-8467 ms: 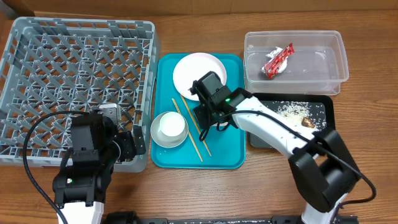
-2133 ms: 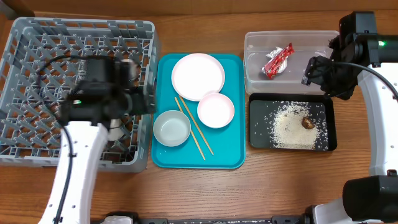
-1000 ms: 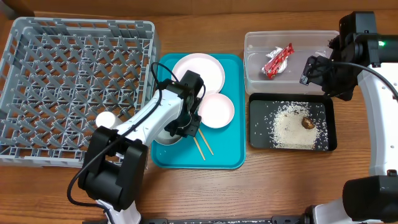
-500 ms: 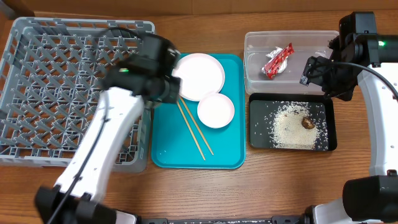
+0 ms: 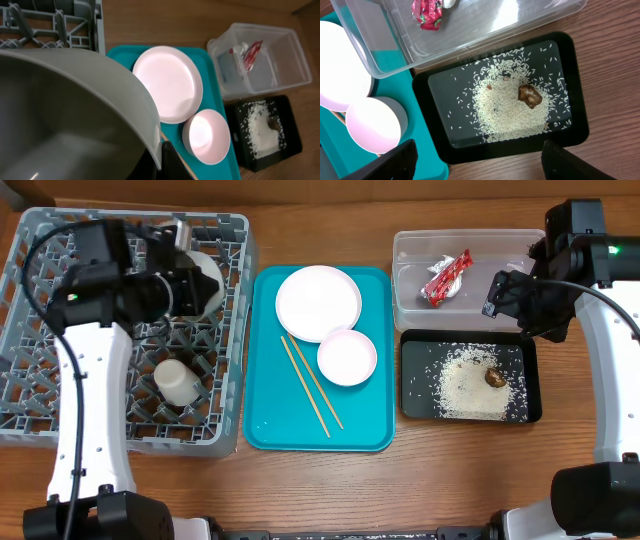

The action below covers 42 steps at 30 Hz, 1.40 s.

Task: Sort waste into correct bins and load items into the dishwasher
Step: 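Carry the grey bowl with the left gripper into the dish rack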

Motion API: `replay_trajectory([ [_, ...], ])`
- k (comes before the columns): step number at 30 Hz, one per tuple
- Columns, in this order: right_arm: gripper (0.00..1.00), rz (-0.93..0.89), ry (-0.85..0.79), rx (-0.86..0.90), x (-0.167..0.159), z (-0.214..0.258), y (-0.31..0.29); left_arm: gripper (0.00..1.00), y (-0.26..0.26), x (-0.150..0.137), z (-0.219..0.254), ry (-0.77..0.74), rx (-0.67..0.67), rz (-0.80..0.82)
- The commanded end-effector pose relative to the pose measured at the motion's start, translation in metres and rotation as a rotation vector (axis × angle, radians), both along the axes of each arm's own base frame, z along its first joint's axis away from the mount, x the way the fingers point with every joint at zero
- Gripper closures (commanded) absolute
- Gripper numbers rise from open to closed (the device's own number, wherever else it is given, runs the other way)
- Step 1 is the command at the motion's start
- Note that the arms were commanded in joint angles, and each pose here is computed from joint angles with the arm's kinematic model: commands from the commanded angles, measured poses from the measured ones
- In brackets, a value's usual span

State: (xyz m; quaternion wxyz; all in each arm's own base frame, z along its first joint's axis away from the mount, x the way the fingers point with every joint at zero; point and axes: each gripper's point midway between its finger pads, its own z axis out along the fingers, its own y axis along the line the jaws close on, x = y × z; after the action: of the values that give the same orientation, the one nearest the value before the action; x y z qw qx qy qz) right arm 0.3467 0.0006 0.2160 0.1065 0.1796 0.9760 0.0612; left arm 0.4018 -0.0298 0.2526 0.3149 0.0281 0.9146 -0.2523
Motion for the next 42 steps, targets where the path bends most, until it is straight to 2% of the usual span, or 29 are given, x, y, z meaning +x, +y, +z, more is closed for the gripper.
replay_trajectory([
  [1,0.19,0.002,-0.02,-0.003,-0.001,0.006,0.001,0.96,-0.003,-0.001,0.013,-0.044,-0.065,-0.048],
  [7,0.19,0.002,-0.02,-0.003,-0.001,0.006,0.001,0.96,0.001,0.003,0.017,-0.069,-0.068,-0.044],
  [18,0.2,0.002,-0.01,-0.003,-0.004,0.005,0.001,0.96,0.019,0.022,0.019,-0.131,-0.237,-0.081],
  [33,0.2,0.002,-0.003,-0.002,-0.005,0.005,0.001,0.96,0.085,0.051,-0.037,-0.106,-0.445,-0.024],
  [42,0.2,0.001,0.0,-0.002,-0.006,0.005,0.001,0.96,0.117,0.053,-0.077,-0.043,-0.539,0.044],
])
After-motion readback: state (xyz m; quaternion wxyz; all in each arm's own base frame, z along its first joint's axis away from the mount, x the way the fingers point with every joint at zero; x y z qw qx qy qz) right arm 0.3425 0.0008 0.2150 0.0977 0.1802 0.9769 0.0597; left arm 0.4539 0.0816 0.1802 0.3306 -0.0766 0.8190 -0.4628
